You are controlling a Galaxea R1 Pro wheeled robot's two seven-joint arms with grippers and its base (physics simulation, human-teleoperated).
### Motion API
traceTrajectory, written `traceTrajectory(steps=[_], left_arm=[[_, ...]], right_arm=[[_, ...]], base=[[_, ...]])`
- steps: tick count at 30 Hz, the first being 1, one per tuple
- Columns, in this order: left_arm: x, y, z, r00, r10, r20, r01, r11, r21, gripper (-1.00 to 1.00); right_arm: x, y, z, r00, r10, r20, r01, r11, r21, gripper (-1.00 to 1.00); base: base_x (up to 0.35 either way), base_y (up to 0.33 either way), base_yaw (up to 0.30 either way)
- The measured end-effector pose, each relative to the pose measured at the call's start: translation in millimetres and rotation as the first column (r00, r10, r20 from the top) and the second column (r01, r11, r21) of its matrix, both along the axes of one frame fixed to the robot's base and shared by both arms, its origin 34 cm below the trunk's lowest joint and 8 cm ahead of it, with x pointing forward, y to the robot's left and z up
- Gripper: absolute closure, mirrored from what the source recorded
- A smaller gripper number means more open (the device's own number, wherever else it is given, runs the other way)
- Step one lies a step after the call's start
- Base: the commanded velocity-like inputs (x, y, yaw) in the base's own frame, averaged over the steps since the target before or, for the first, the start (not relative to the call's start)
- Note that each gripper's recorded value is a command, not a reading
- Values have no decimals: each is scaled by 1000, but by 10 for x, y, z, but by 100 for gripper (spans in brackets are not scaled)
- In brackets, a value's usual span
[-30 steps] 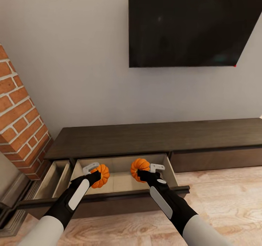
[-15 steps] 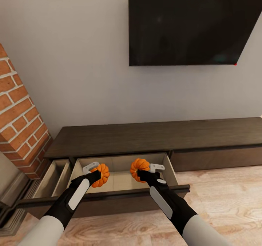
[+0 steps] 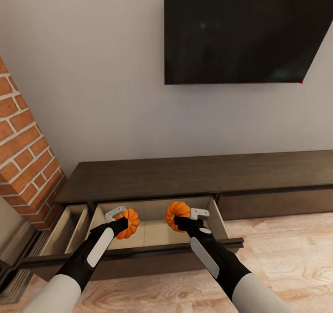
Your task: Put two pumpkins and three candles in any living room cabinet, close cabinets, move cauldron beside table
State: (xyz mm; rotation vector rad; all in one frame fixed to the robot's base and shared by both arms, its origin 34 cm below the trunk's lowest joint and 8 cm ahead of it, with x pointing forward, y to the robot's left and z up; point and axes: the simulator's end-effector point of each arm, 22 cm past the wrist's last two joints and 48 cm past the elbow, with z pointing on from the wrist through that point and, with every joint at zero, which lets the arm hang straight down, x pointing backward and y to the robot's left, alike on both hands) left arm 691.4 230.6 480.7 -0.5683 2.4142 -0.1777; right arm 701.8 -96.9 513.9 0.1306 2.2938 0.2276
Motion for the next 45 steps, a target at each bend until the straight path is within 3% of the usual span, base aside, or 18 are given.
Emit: traceTrajectory(steps=[5,28,45], left_arm=[[6,-5,8,1000,-1,2,1,1000,0,100],[-79,19,-478,1000,13,18,-13,1000,3,100],[-71,35,-471,1000,18,23,-18,1000,4,100]], right_arm=[[0,0,-1,1000,0,0,0,1000,0,100],[-140,40,-541,1000,10,10,-10,1000,-9,100],[-152,53,-555,1000,18,12,-17,1000,-17,100]], base=[[10,5,0],[0,0,0],[25,0,0]])
